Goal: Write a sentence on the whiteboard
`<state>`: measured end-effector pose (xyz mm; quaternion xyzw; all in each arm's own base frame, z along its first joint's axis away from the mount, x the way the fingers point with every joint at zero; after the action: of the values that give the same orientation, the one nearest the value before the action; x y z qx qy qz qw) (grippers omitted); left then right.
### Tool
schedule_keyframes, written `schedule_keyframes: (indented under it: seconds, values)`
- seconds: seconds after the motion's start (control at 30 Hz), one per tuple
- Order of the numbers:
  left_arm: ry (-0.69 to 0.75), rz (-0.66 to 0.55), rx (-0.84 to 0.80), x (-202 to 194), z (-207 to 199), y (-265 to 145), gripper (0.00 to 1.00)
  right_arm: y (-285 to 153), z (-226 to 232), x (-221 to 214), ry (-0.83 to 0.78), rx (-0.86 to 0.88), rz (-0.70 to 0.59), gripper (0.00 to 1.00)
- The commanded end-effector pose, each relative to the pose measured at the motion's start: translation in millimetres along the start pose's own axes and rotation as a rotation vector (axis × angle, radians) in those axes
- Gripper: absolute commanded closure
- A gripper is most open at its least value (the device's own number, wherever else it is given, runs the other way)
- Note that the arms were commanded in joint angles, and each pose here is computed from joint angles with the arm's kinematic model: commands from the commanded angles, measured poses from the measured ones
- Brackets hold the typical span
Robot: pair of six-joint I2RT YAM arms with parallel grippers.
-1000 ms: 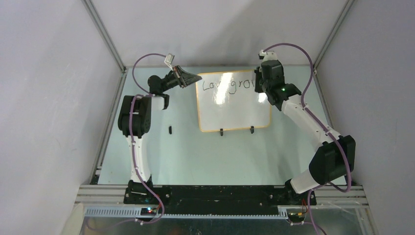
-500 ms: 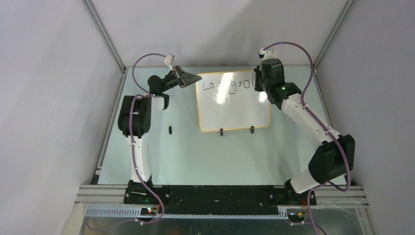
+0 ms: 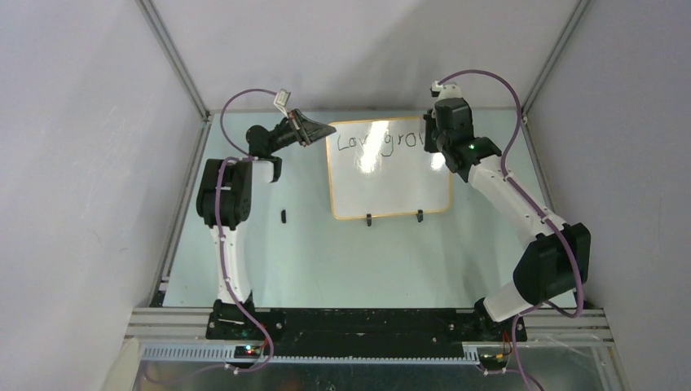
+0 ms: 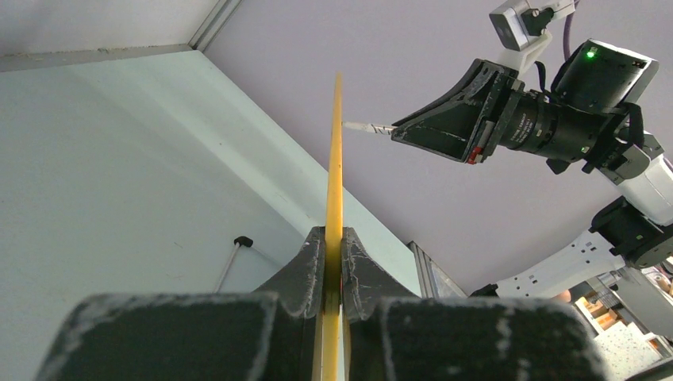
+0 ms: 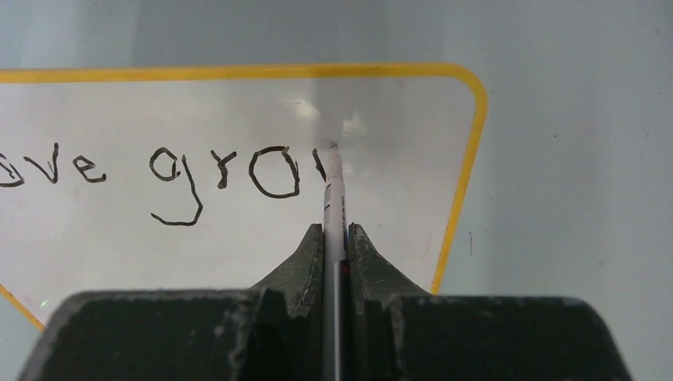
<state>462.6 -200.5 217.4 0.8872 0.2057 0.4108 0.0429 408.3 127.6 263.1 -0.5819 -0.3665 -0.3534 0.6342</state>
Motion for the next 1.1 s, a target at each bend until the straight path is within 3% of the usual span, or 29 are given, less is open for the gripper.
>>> schedule_keyframes:
  seconds: [0.0, 0.57, 1.07]
  values:
    - [0.079, 0.001, -0.043, 12, -26, 6, 1.00, 0, -5, 1, 0.009, -0.017, -0.009, 1.00]
    - [0.080, 0.001, -0.043, 12, -26, 5, 1.00, -7, -3, -21, 0.020, 0.008, 0.034, 1.00]
    - [0.080, 0.001, -0.042, 12, -26, 5, 1.00, -12, -2, -15, 0.022, 0.022, 0.013, 1.00]
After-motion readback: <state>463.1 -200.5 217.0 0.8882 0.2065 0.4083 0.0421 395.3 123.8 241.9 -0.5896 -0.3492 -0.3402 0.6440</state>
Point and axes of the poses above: each gripper's point midway between its finger pads, its own y axis out along the fingers, its own z axis along the line the jaws close on, x = y × z, the point moved 3 cm from there along -y, back along the fingers, and after that the axes turned 3 degrees about y, right-handed, at the moved point
